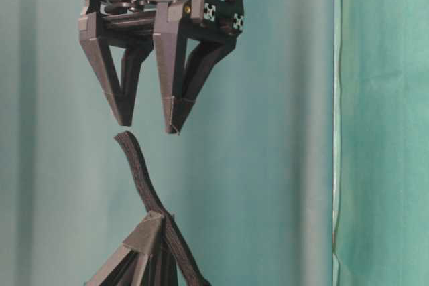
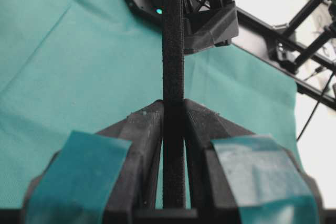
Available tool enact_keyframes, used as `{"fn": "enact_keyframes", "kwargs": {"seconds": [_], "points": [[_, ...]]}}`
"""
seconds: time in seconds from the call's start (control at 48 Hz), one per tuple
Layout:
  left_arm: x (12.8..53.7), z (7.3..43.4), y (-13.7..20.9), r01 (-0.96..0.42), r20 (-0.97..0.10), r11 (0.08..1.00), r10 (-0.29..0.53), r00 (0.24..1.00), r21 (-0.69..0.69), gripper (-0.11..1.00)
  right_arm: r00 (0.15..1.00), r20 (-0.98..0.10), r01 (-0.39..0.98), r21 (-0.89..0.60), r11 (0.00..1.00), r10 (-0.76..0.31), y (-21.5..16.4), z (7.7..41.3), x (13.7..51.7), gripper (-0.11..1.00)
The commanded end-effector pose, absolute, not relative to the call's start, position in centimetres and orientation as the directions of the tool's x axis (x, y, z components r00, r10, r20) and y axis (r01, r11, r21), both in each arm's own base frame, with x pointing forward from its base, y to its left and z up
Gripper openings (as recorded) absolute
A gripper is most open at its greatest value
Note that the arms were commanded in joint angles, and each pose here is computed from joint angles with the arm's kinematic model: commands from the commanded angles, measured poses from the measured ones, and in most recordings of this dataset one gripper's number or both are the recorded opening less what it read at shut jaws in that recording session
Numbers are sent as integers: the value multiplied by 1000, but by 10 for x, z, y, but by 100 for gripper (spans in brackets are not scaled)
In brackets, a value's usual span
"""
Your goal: Peel off the Velcro with your right arm.
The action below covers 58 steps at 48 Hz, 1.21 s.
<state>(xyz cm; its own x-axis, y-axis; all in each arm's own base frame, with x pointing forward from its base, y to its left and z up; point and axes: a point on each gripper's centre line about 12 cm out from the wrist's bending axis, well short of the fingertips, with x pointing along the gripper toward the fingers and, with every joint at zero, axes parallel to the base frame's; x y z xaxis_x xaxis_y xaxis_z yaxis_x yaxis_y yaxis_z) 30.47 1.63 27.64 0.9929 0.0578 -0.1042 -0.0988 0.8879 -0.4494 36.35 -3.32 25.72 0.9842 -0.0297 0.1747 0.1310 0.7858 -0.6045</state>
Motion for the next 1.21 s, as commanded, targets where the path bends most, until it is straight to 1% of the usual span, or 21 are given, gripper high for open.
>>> {"fn": "enact_keyframes", "kwargs": {"seconds": [0.0, 0.167, 0.25, 0.604, 1.187], "points": [[305, 285, 17, -87, -72, 889, 61, 996, -449, 10, 976, 215, 153, -603, 782, -26, -33, 269, 365, 60], [305, 285, 17, -88, -74, 889, 61, 995, -449, 10, 976, 215, 153, -604, 782, -25, -33, 269, 366, 36], [305, 285, 17, -88, -74, 888, 62, 995, -451, 10, 975, 219, 157, -604, 781, -26, -34, 270, 366, 30], [304, 283, 18, -92, -80, 889, 63, 995, -449, 10, 972, 233, 170, -603, 779, -32, -37, 275, 368, 30], [304, 283, 17, -91, -78, 888, 62, 995, -452, 10, 977, 210, 156, -605, 781, -32, -37, 267, 373, 26]]}}
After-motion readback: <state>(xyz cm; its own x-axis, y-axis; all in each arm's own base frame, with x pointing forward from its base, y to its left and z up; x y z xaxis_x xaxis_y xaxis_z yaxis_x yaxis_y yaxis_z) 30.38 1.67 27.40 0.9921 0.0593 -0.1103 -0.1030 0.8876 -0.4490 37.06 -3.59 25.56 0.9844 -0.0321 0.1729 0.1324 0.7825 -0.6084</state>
